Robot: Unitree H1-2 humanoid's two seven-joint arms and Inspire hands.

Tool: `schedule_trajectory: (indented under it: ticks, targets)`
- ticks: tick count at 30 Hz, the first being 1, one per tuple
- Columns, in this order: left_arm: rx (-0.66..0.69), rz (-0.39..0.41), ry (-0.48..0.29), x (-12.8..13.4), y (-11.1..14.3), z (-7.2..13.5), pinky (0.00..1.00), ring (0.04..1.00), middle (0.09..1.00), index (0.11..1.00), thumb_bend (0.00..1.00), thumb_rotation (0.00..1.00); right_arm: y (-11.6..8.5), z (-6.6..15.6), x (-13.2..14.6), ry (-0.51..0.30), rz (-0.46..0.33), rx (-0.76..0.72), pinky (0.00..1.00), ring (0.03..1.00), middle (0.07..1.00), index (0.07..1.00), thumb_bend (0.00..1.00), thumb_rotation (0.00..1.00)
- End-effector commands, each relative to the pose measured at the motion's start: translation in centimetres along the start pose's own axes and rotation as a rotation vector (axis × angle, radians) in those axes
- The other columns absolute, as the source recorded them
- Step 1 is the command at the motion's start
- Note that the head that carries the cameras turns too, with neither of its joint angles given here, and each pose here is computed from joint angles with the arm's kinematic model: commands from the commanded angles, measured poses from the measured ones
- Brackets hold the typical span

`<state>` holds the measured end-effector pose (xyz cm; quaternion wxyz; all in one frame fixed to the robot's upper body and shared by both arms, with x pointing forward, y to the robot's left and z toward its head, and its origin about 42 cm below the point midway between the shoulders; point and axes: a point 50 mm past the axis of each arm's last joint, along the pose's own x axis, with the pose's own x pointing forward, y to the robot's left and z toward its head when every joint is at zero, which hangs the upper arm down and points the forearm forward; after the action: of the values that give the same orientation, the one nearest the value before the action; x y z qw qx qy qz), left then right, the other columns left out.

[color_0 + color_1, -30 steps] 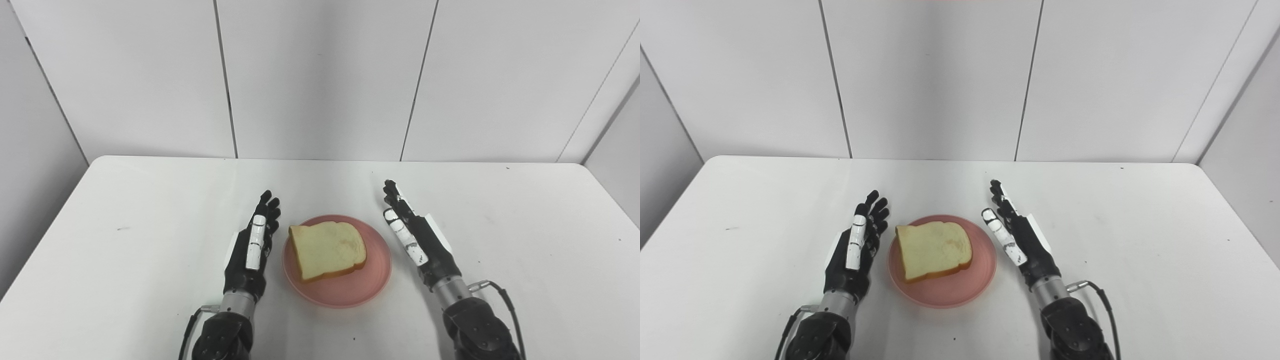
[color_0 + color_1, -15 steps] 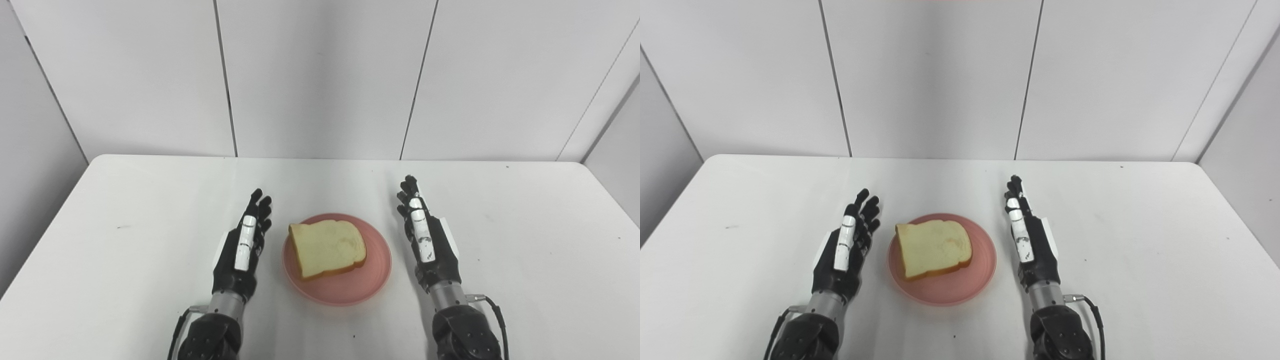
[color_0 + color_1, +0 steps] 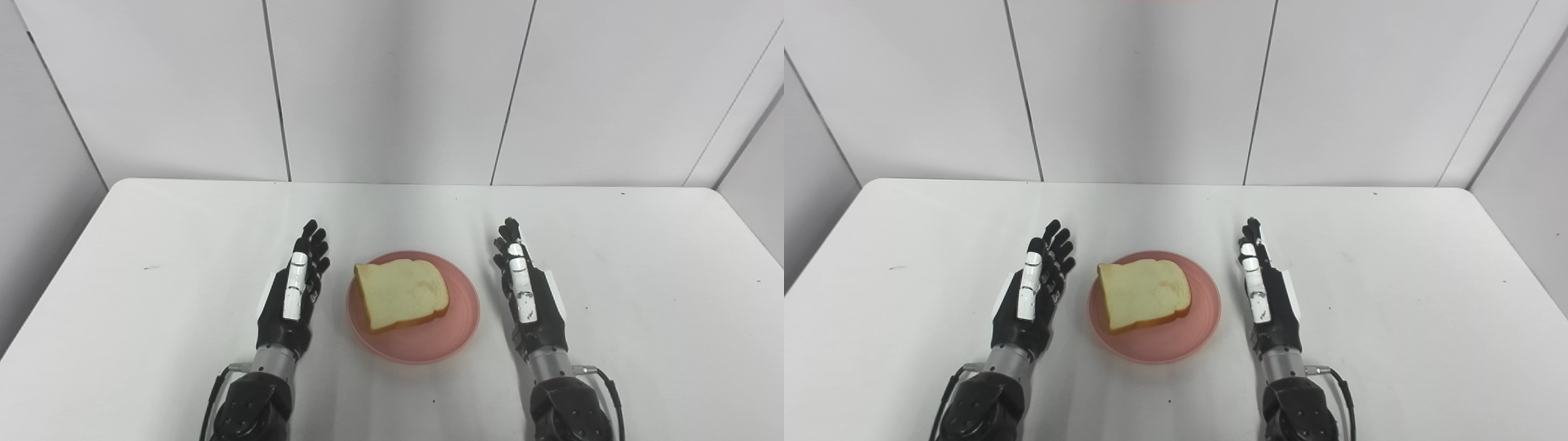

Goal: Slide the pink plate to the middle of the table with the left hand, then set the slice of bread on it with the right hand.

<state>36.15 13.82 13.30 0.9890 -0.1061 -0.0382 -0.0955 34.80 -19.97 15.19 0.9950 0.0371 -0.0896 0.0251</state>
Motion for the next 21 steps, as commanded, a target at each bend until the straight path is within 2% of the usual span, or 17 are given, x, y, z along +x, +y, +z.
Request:
schedule_trajectory:
  ticks: [1, 13, 21]
  targets:
    - [-0.005, -0.022, -0.067, 0.79, -1.09, 1.72, 1.00, 1.000, 0.998, 0.975, 0.64, 1.00, 0.66, 1.46, 0.69, -0.067, 0.029, 0.008, 1.00, 1.000, 1.000, 1.000, 0.60, 0.98]
    - [-0.025, -0.016, -0.071, 0.96, -1.16, 1.72, 1.00, 1.000, 1.000, 0.987, 0.63, 1.00, 0.21, 1.43, 0.82, -0.046, 0.039, 0.023, 1.00, 1.000, 1.000, 1.000, 0.60, 0.94]
    - [-0.017, -0.007, -0.067, 0.95, -1.13, 1.70, 1.00, 1.000, 1.000, 0.978, 0.64, 0.99, -0.08, 1.83, 0.95, -0.062, 0.042, 0.019, 1.00, 1.000, 1.000, 1.000, 0.58, 0.96]
